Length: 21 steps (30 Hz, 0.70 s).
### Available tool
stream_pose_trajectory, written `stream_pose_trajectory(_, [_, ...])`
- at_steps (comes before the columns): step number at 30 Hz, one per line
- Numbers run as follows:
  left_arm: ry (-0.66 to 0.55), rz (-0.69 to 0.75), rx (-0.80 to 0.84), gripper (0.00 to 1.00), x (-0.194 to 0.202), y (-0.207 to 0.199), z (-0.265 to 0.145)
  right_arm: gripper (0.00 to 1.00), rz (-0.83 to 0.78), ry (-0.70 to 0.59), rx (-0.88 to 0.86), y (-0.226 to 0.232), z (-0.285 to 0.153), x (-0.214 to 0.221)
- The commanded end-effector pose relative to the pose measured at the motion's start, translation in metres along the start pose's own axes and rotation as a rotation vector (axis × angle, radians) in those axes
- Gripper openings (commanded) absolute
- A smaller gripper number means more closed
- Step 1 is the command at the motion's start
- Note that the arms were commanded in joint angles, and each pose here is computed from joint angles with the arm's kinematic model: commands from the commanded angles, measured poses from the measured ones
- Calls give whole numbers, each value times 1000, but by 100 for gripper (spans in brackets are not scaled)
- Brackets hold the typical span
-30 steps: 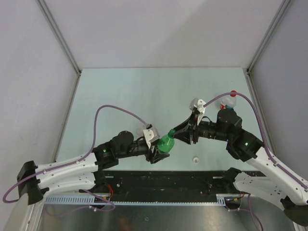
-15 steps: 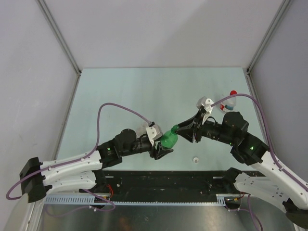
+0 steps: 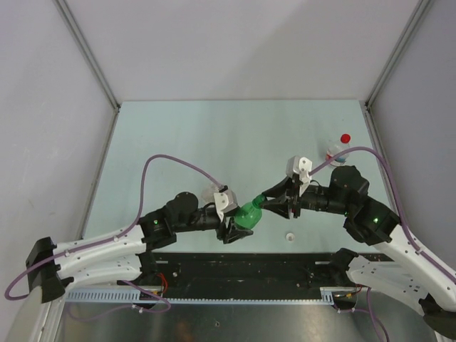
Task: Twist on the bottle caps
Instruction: Screw the bottle cap onto the plastic bottle.
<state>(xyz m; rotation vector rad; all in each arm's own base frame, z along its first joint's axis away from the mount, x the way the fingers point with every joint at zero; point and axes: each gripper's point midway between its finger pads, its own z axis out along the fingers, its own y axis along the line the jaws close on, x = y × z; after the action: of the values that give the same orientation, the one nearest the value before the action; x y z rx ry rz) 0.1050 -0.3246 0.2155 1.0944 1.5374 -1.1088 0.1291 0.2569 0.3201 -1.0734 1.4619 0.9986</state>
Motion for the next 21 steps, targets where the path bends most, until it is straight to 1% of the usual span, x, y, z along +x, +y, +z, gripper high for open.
stream_pose_trajectory(1, [-213,40,78,0,-65,-21,-15,16,-3,124,-183,33,-7,32])
stream_pose_trajectory(4, [-210,55,107,0,-65,-26,-16,15,6,88,-194,36,-4,23])
stream_pose_trajectory(7, [-198,86,149,0,-61,-32,-15,15,52,53,-227,42,-1,11])
stream_pose_trajectory(10, [-193,113,177,0,-60,-36,-15,14,98,66,-274,49,2,10])
stream_pose_trajectory(13, [-197,119,199,0,-62,-40,-16,12,104,94,-283,51,0,17])
stream_pose_trajectory(16, [-198,116,217,0,-61,-44,-19,12,94,87,-295,54,-4,15])
stream_pose_trajectory(18, [-194,113,228,0,-59,-46,-19,11,90,69,-293,56,-7,9])
stream_pose_trajectory(21, [-182,102,242,0,-55,-48,-19,11,89,46,-235,48,-9,0])
